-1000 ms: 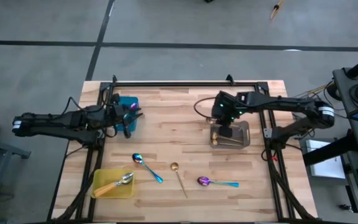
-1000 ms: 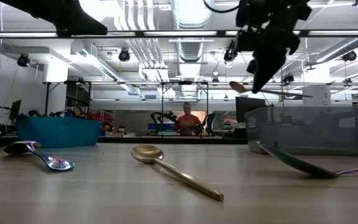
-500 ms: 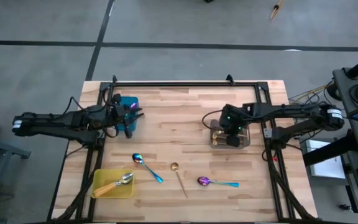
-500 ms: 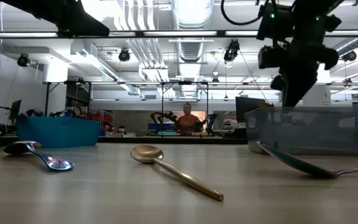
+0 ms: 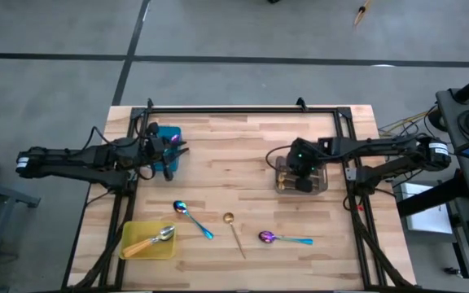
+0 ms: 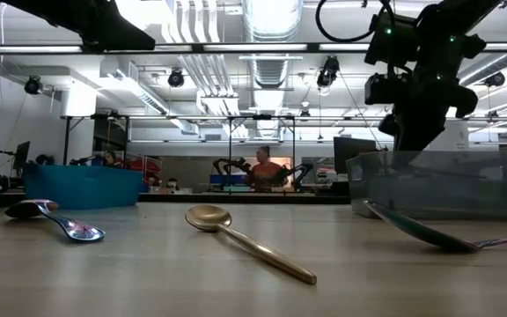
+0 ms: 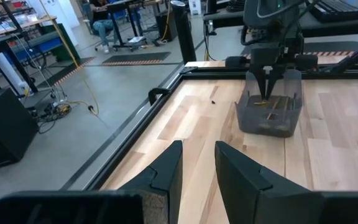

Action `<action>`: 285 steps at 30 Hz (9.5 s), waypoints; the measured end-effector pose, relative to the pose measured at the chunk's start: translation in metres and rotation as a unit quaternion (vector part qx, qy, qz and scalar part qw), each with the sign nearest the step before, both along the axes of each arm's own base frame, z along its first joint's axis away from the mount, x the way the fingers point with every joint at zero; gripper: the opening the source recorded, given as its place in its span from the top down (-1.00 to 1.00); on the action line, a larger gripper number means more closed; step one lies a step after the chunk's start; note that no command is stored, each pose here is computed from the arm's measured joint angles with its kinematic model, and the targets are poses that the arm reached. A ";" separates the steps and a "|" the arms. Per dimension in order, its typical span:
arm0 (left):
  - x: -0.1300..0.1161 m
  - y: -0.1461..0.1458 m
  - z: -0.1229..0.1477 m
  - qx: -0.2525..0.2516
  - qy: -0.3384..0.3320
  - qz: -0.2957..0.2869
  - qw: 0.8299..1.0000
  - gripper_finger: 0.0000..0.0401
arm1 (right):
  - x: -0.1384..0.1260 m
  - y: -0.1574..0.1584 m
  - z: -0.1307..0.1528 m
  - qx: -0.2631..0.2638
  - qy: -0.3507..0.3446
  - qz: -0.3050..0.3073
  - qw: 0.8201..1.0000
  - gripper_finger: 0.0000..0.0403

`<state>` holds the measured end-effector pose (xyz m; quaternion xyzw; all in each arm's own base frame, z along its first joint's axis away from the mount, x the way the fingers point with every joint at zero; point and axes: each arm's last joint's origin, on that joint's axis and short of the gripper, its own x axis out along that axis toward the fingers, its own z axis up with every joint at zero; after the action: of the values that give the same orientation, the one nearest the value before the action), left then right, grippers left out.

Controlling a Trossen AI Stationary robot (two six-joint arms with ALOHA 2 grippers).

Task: Sort silverware by color (type)
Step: Put the gold spoon into the black bin, then put the blue spoon into the blue bin

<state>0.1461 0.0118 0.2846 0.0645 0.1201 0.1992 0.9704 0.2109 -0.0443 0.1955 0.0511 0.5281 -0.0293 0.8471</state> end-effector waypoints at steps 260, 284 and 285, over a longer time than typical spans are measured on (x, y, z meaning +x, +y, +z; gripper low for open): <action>0.018 -0.071 -0.013 0.263 -0.162 -0.113 0.944 1.00 | 0.203 -0.051 0.085 0.097 -0.435 0.122 0.887 0.59; 0.022 -0.074 -0.016 0.264 -0.163 -0.141 0.940 1.00 | 0.221 -0.042 0.075 0.156 -0.489 0.163 0.842 -0.21; 0.022 -0.074 -0.016 0.264 -0.162 -0.141 0.940 1.00 | 0.222 -0.042 0.074 0.159 -0.494 0.164 0.839 -0.21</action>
<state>0.1682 -0.0624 0.2685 0.3014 -0.1062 0.0930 0.9430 0.4329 -0.0864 0.2699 0.1053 0.0377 0.2233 0.9683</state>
